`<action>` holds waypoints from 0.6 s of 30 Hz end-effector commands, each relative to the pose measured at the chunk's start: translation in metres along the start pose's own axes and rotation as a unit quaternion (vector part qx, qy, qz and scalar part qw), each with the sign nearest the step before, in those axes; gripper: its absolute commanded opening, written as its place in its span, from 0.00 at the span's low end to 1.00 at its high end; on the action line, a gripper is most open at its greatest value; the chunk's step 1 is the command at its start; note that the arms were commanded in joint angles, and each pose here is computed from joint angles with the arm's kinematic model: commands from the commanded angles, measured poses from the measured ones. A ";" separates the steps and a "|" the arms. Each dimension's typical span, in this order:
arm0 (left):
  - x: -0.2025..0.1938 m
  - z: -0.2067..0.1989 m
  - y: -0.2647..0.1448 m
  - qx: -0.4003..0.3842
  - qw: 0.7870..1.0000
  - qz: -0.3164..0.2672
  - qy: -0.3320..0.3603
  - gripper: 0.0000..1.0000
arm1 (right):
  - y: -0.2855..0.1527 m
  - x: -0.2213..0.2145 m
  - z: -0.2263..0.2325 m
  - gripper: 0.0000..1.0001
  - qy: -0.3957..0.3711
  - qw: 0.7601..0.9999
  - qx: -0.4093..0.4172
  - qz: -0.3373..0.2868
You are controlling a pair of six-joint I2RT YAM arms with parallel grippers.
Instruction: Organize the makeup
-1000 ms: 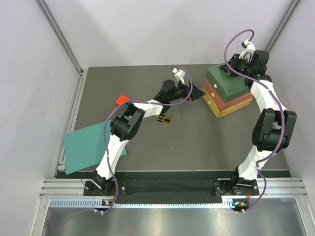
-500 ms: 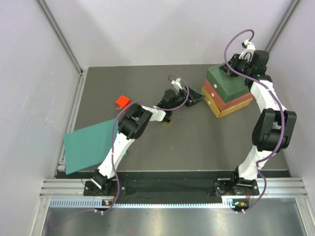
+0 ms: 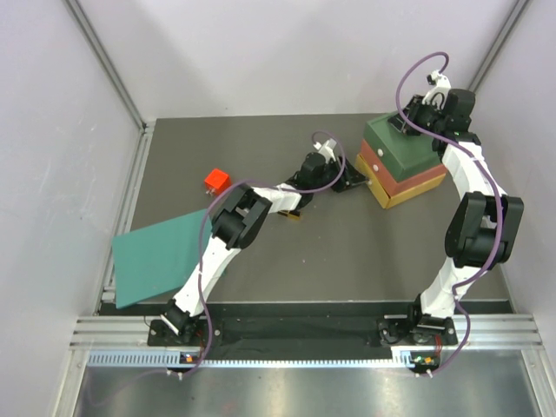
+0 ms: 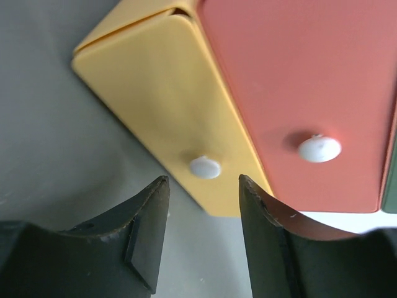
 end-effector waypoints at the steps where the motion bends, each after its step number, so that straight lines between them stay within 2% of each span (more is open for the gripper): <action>1: 0.015 -0.024 0.005 -0.012 0.999 -0.024 0.017 0.52 | -0.012 -0.143 -0.030 0.19 0.160 0.953 -0.077 0.246; 18: 0.005 -0.019 0.020 -0.021 1.000 -0.013 0.009 0.50 | -0.012 -0.143 -0.033 0.19 0.163 0.952 -0.079 0.245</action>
Point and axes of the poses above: each gripper's point midway between its finger pads, its own y axis out along the fingers, its own z axis along the line the jaws close on, x = y × z, the point moved 6 cm from there along -y, back along the fingers
